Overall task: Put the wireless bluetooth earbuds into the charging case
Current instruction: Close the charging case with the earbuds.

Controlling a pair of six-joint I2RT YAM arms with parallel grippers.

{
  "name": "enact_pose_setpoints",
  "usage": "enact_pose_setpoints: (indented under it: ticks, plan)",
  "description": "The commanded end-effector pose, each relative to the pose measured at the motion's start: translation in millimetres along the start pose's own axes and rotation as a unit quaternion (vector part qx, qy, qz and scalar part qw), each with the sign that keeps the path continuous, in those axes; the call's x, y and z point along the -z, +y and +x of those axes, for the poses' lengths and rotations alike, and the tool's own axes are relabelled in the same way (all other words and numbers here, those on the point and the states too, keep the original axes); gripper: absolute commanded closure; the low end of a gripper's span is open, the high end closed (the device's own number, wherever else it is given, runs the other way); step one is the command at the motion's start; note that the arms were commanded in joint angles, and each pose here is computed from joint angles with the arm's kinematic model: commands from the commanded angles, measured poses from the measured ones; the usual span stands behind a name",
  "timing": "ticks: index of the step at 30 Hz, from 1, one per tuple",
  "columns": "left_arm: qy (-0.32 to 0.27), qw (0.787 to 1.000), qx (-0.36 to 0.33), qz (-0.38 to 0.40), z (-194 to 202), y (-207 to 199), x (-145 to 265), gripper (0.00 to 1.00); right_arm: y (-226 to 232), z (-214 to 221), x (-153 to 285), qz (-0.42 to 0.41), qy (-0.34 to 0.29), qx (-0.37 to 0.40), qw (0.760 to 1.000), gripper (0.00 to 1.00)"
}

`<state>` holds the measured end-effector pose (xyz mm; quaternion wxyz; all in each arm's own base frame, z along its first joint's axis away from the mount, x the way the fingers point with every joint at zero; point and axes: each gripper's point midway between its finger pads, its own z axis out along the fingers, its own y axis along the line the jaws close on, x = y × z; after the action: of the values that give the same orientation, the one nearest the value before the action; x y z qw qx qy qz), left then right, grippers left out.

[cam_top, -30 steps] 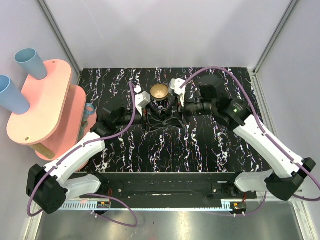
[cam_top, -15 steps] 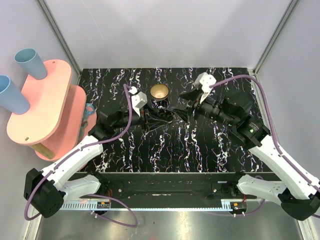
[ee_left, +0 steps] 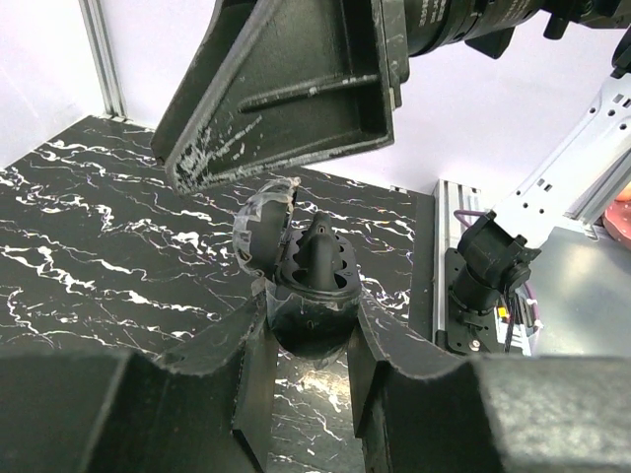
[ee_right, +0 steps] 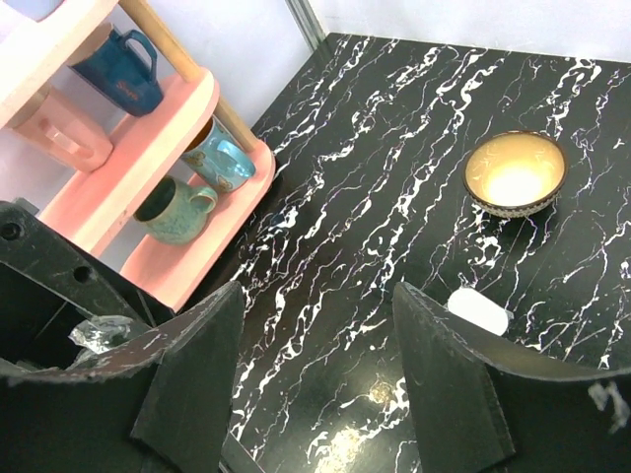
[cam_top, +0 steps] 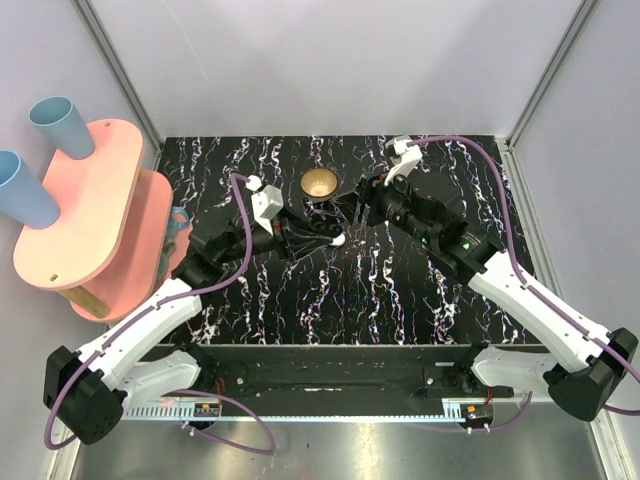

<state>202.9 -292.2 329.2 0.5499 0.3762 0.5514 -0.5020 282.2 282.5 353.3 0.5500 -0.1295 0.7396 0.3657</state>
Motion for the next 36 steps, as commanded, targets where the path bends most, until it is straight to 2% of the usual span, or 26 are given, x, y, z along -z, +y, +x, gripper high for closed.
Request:
enact_pose_setpoints:
  ticks: [1,20,29,31,36]
  plan:
    - [-0.043,0.999,-0.025,-0.001,-23,-4,1,0.93,12,-26,0,-0.016,-0.039,-0.017,0.999,0.3]
    - [-0.054,0.998,-0.036,0.007,-28,-9,2,0.93,44,4,-17,-0.115,0.041,-0.008,0.993,0.28]
    - [-0.061,0.997,-0.039,-0.007,-31,-7,6,0.92,41,7,-17,-0.108,0.044,-0.004,0.993,0.27]
    - [-0.058,0.997,-0.032,-0.03,-29,1,6,0.92,36,3,-14,-0.097,0.037,0.007,0.995,0.27]
    - [-0.042,0.993,-0.01,-0.114,-19,29,13,0.92,-3,-30,0,0.02,-0.039,0.036,0.998,0.24]
